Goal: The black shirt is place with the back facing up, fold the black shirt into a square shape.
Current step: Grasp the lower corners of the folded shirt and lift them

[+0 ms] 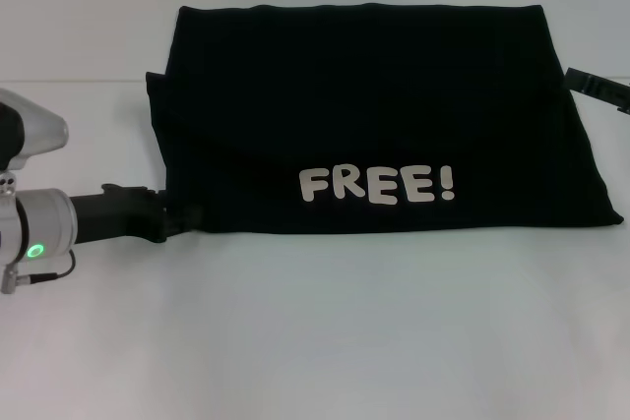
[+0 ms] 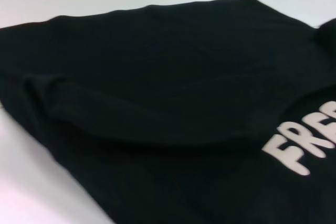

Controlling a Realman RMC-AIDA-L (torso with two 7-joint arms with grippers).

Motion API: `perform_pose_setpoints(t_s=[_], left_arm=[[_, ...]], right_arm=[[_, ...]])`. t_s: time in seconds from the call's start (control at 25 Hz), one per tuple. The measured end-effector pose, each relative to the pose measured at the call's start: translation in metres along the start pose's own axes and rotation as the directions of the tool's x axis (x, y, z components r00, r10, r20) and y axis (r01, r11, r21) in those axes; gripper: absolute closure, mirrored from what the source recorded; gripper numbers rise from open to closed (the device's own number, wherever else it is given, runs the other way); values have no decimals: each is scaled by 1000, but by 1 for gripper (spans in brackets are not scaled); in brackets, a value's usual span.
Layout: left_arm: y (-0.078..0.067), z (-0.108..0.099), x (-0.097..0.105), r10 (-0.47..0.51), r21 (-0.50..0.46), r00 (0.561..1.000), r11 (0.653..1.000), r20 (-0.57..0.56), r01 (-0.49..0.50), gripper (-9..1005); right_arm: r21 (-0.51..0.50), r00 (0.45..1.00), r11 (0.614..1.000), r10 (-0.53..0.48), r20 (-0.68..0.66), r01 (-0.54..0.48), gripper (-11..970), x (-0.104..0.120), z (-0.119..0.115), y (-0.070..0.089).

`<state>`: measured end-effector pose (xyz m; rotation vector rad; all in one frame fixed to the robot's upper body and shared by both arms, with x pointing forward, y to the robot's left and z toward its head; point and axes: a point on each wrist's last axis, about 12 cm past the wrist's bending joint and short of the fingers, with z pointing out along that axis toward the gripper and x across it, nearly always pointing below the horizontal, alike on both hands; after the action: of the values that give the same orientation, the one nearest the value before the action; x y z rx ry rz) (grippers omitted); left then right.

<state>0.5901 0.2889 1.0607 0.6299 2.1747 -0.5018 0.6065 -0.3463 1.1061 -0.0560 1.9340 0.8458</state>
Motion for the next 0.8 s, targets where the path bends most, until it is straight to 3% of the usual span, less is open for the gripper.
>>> perform_pose_setpoints(t_s=[0.32, 0.8], left_arm=[[4, 0, 5, -22, -37, 1000, 999, -19, 21, 521], [-3, 5, -1, 5, 3, 1000, 1000, -25, -5, 512]], right_arm=[[3, 1000, 1000, 1, 0, -1, 215, 1, -1, -1], [1, 1000, 1000, 5, 15, -5, 214, -2, -1, -1]])
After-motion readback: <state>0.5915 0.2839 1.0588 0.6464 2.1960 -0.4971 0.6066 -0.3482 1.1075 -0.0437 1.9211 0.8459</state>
